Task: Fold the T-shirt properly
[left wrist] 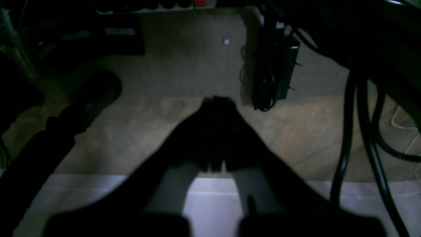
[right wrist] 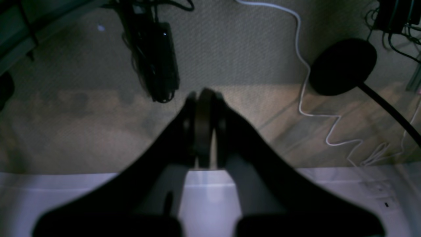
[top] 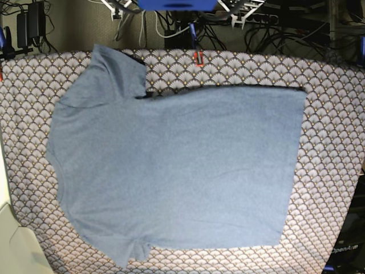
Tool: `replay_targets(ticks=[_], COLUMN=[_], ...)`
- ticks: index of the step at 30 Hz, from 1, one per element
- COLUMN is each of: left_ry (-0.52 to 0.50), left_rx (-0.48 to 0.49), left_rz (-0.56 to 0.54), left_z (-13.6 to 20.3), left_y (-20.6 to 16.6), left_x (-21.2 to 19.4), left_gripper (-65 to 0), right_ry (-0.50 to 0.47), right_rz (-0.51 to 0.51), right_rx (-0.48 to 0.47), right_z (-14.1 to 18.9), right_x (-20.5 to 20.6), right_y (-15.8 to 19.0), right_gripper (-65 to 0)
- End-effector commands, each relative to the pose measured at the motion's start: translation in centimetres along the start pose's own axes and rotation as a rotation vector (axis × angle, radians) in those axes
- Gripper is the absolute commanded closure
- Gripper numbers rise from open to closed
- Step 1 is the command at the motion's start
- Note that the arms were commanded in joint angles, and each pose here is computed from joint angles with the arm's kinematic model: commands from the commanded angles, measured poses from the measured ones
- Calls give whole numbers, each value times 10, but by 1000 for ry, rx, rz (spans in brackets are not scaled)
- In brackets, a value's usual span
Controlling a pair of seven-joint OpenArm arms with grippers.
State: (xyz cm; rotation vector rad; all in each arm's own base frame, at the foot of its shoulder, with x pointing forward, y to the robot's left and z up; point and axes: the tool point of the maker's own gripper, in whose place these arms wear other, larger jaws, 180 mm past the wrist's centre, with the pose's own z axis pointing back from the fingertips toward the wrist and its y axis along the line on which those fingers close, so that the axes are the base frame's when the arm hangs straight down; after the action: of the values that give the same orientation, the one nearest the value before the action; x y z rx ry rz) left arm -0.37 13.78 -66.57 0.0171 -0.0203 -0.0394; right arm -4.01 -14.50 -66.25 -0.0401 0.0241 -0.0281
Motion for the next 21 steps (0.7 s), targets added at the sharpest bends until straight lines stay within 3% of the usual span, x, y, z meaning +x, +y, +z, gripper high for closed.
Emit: replay_targets(ticks=[1,21], left_ry=[-2,-4], left_rx=[7,5], left_rz=[-6,-6], left_z=[0,0], left_y=[2,1], left_x=[-1,0], left_gripper=[-3,-3], right_ry=[1,1], right_rz=[-8,-8], right_rx=[7,5], right_z=[0,0], right_x=[-1,-2], right_y=[0,-1], right_gripper=[0,0])
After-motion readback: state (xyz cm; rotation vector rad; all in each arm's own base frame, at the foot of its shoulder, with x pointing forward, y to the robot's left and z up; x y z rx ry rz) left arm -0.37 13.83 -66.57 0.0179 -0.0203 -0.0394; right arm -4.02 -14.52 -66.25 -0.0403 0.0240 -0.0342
